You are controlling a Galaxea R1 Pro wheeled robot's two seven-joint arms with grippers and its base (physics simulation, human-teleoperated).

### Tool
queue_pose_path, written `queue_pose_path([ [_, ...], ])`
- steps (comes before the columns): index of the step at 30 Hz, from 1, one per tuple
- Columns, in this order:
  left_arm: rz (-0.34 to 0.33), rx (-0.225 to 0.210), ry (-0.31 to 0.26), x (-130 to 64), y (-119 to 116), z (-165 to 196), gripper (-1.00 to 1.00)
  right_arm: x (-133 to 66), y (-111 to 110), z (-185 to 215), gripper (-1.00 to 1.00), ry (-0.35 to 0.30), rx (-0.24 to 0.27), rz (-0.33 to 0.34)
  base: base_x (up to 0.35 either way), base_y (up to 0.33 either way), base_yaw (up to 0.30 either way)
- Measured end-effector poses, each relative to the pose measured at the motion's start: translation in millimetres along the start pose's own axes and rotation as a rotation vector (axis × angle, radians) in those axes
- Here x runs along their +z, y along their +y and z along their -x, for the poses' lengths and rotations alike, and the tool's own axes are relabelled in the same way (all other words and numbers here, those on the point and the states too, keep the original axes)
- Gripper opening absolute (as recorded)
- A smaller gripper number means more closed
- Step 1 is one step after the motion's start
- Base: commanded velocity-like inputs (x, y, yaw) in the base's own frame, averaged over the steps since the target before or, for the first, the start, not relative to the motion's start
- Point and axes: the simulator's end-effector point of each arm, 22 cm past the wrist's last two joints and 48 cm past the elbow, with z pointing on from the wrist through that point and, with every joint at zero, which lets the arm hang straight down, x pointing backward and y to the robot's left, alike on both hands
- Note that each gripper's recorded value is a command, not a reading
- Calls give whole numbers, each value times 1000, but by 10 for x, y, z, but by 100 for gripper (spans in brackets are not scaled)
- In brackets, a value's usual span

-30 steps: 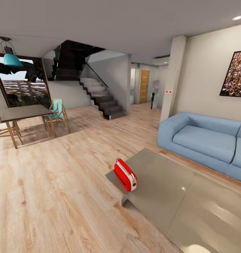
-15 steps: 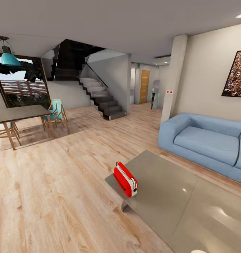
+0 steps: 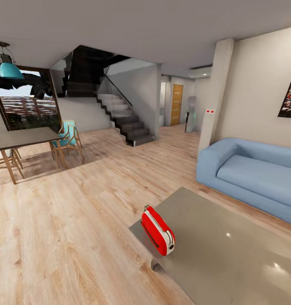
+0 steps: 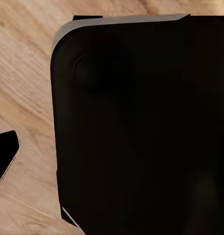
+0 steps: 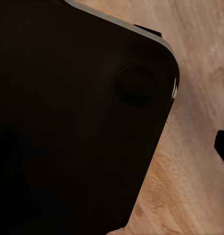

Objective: Turn on the radio receiver that's on the table in the living room.

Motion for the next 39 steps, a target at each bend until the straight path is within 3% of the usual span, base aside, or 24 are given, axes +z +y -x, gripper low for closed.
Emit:
queue_pose_path([
  [12, 0, 0, 1, 0, -1, -2, 100, 0, -9, 2, 100, -2, 0, -1, 322, 115, 269],
  [39, 0, 0, 1, 0, 0, -2, 100, -1, -29, -8, 100, 1, -1, -4, 318, 165, 6],
])
